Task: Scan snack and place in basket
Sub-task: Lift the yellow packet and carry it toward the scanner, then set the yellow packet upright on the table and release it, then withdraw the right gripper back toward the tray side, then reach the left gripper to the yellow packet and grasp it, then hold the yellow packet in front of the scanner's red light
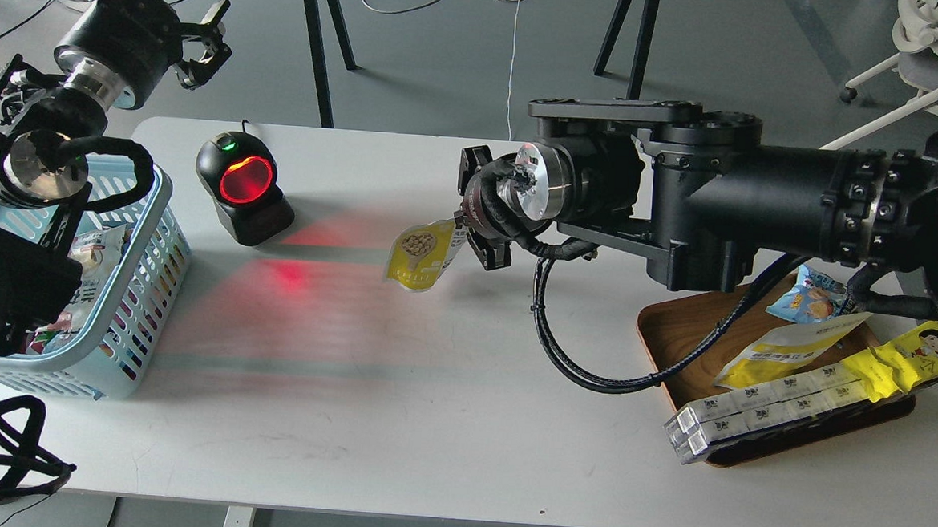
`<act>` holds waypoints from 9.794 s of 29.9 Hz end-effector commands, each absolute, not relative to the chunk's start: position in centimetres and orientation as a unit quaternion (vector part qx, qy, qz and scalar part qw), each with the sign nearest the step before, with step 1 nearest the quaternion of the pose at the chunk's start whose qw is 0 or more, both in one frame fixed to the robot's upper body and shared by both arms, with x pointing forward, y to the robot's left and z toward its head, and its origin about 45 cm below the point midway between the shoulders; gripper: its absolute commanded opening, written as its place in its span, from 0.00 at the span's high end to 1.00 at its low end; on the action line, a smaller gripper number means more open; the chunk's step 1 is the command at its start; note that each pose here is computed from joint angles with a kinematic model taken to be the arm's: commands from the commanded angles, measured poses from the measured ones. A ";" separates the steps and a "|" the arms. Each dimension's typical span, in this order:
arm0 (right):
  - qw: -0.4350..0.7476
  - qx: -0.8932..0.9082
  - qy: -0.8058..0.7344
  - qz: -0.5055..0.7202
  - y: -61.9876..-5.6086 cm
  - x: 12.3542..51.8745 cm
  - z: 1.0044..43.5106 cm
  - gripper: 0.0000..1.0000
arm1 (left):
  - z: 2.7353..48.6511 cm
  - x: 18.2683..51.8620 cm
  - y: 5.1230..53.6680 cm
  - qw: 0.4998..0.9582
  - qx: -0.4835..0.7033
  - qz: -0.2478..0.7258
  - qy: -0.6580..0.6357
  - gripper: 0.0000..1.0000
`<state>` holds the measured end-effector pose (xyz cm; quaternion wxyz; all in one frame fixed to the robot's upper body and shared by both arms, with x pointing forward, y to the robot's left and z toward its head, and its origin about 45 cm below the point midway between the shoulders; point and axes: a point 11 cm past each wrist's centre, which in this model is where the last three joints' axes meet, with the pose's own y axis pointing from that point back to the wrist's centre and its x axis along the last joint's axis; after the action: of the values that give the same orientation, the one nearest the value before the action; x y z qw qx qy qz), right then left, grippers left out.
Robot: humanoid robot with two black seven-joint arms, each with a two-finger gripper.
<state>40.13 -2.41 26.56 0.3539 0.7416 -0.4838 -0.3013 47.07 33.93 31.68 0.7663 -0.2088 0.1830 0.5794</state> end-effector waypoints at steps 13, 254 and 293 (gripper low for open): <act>0.361 0.747 -0.485 -0.277 -2.7 40.3 26.2 0.48 | 31.6 47.0 34.0 0.766 -0.208 0.580 0.183 0.00; -0.228 0.740 -0.533 -0.340 -41.9 42.0 28.8 0.02 | 30.5 38.9 24.8 0.603 0.519 0.041 -0.604 0.99; -0.227 0.742 -0.534 -0.337 -42.0 42.1 29.1 0.02 | 30.5 36.7 23.6 0.602 0.503 0.033 -0.619 0.99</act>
<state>42.08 -42.04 29.09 -0.2265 0.7417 -0.5341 -0.3367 35.92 22.70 30.39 0.6086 0.4878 -0.6255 0.0193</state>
